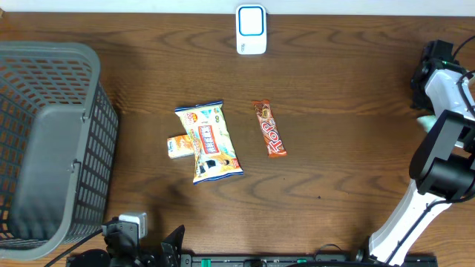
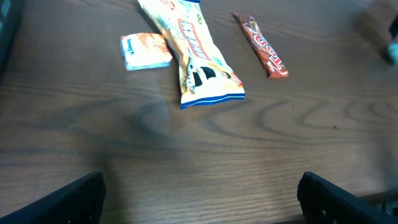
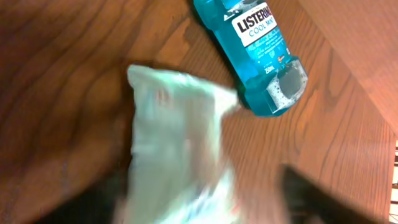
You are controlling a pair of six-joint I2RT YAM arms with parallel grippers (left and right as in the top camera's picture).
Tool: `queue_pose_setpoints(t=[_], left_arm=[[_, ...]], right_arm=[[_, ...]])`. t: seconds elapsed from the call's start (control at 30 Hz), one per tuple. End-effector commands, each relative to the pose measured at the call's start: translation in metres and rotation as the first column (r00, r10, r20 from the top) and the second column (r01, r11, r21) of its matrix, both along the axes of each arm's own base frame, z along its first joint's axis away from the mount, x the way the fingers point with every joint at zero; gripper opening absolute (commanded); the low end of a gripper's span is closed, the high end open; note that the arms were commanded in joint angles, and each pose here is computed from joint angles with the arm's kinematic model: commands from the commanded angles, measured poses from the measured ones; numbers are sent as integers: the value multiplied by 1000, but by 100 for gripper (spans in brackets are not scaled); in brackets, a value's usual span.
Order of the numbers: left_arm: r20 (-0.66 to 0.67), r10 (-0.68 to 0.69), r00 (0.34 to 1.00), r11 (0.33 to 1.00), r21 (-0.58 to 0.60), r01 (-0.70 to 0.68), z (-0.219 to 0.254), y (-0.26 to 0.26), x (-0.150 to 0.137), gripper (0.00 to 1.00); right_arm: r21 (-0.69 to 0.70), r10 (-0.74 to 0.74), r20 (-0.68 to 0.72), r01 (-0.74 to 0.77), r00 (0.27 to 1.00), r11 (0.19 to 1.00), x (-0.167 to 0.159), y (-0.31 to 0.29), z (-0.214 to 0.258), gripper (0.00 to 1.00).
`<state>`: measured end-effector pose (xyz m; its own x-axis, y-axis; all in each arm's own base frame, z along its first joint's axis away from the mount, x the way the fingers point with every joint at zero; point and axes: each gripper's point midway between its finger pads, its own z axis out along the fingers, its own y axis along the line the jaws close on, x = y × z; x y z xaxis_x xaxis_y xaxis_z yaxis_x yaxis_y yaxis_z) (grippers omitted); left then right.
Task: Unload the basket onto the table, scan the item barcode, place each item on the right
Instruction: 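Move the right gripper over the chocolate bar and grasp it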
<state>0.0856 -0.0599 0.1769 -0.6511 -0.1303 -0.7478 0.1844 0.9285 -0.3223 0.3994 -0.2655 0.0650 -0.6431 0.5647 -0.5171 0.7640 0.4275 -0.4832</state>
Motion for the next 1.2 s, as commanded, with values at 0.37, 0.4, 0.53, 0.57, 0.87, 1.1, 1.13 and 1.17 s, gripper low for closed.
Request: queue_pose_setpoints(t=[0.37,0.4,0.53,0.57,0.87,1.1,1.13,1.17], left_arm=[[18,-15,1000,1000,12,15,2,-1,-1,98],[18,-15,1000,1000,12,15,2,-1,-1,98],[18,-15,1000,1000,12,15,2,-1,-1,98],[18,-15,1000,1000,12,15,2,-1,-1,98],[18,-15,1000,1000,12,15,2,-1,-1,98],[18,-15,1000,1000,12,15,2,-1,-1,98],[18,-15,1000,1000,12,15,2,-1,-1,98],[18,-15,1000,1000,12,15,2,-1,-1,98]], right_arm=[[115,-52,314,16,948,993,9,44,91,99],[151,-38,329,-13,944,988,10,55,96,99],[320,48,398,-188,916,929,19,120,115,99],[344,71,407,-225,911,912,22,136,117,99],[449,405,345,-528,847,721,27,300,90,99],[433,711,290,-750,641,500,17,414,37,94],[428,744,283,-774,605,467,15,426,30,91],[421,765,277,-789,581,447,14,435,25,89]])
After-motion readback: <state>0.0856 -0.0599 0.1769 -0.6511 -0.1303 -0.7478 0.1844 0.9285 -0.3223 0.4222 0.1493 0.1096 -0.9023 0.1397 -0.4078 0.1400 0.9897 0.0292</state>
